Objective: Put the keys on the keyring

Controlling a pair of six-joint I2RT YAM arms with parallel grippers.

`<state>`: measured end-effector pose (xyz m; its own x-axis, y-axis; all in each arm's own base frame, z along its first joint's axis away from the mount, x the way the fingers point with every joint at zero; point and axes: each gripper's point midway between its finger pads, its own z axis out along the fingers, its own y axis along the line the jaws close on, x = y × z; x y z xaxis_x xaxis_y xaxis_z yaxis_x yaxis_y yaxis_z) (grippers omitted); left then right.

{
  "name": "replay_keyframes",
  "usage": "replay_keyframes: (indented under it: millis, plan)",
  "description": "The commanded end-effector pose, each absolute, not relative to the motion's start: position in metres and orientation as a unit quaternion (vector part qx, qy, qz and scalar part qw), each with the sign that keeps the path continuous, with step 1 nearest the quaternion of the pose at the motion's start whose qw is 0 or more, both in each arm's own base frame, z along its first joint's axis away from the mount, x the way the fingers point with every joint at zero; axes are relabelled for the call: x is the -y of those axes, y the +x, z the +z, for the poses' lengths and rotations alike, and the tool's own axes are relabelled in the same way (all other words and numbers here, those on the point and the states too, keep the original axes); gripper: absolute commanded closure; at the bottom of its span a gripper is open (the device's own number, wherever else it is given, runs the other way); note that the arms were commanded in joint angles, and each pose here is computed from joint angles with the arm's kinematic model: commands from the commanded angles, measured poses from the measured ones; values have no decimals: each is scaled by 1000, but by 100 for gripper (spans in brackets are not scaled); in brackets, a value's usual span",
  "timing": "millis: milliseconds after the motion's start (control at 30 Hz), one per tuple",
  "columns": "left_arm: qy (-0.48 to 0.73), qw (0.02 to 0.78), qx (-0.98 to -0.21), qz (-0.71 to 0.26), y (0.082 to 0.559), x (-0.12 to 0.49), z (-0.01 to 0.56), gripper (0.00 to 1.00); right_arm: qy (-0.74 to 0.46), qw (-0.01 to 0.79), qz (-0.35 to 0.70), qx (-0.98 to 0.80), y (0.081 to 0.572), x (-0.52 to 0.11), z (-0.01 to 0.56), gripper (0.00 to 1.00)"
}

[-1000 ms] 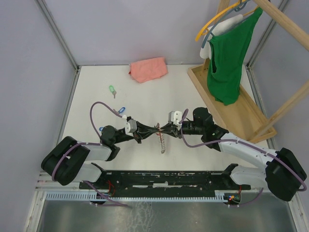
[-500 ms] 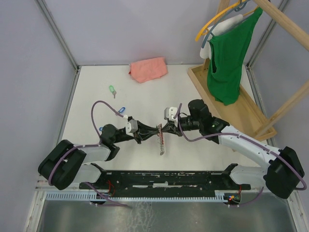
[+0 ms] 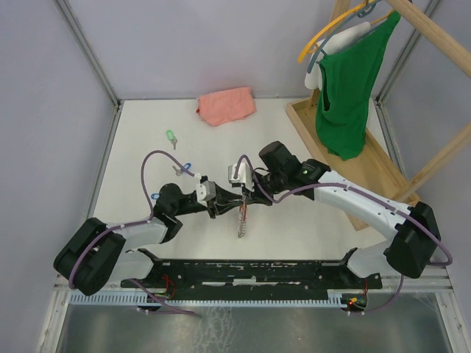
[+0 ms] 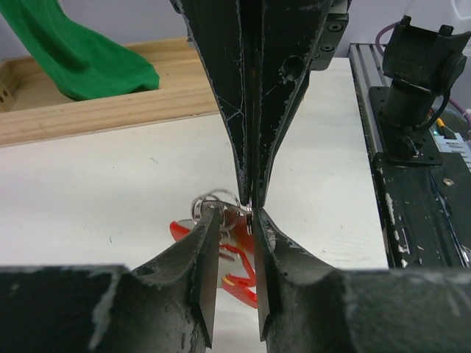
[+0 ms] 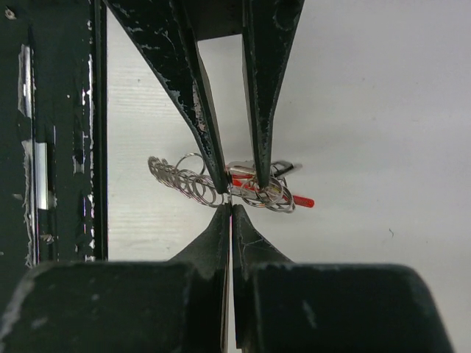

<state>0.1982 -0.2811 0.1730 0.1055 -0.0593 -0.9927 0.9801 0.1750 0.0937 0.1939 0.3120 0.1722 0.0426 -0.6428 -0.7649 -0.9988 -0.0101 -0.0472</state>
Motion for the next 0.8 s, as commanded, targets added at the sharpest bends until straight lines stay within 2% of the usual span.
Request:
replay_keyframes:
  millis: [0, 633, 700, 767]
  plan:
    - [486, 600, -466, -433, 200, 284, 188, 73, -665, 309, 246, -634, 199, -308, 185, 99]
    - [497, 579, -471, -443, 197, 296, 180, 74, -678, 300, 236, -629, 198, -317, 188, 99]
    - [497, 578, -473, -442, 197, 297, 179, 78, -679, 301, 235, -627, 198, -318, 189, 99]
    - [497, 576, -476, -441, 198, 297, 177, 87, -680, 301, 236, -626, 198, -318, 189, 99]
